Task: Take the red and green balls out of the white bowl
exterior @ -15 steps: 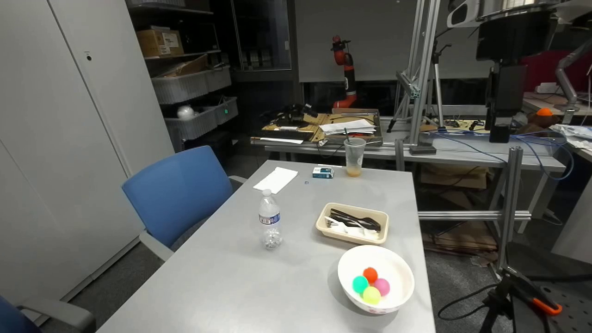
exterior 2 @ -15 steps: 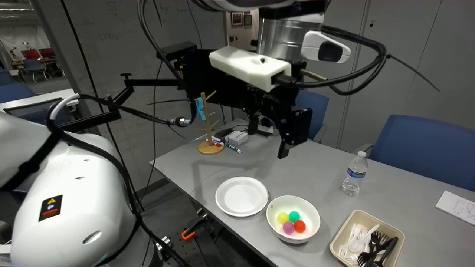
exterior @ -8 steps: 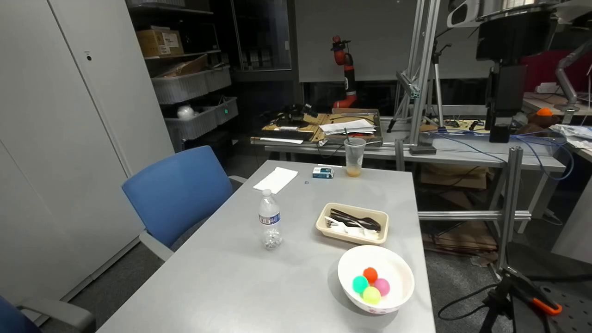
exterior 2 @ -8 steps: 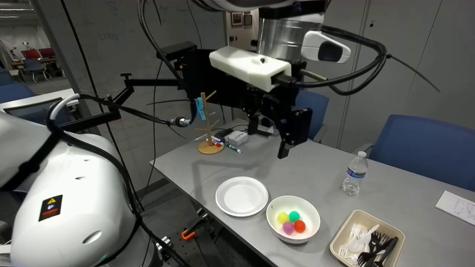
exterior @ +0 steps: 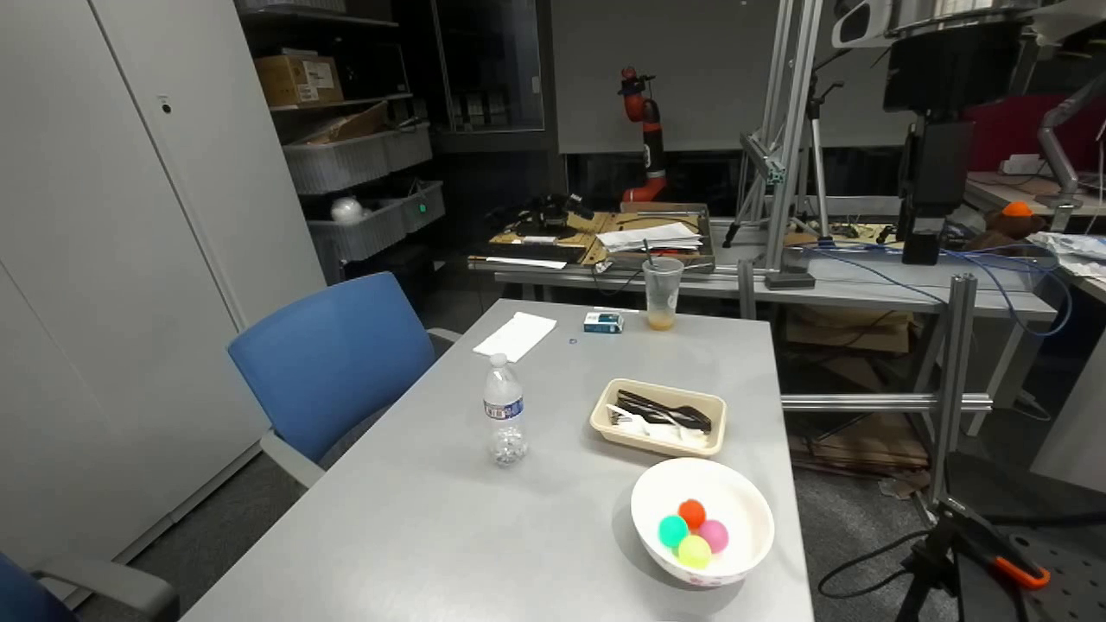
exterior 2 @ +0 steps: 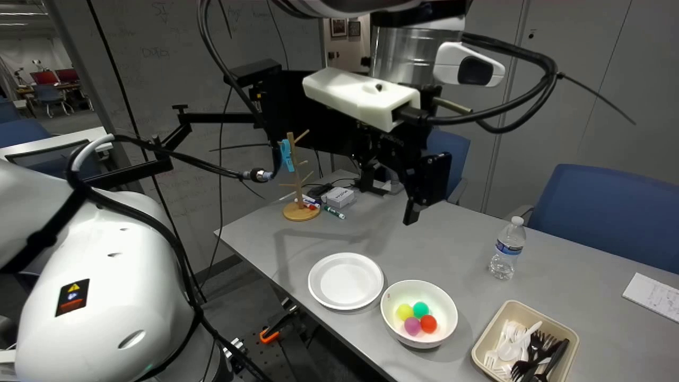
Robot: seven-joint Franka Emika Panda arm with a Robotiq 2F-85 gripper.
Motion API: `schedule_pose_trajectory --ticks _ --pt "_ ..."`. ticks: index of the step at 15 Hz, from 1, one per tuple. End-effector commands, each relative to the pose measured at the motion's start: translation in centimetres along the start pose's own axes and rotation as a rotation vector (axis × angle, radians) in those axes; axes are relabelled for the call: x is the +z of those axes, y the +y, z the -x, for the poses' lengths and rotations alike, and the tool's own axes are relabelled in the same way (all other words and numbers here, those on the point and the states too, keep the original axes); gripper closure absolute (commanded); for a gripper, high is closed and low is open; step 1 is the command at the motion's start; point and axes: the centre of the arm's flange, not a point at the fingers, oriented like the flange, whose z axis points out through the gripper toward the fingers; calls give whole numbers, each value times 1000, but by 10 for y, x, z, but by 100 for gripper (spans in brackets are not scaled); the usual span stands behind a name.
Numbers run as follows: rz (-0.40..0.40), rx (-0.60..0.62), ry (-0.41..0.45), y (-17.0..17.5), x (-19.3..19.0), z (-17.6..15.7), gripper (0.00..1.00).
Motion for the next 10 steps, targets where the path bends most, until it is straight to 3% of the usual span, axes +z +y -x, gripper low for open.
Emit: schedule_pose_trajectory --ticks 1,2,10 --pt "47 12 45 2 0 -2 0" --pt "13 1 20 1 -1 -2 0" --pt "24 0 35 1 -2 -4 0"
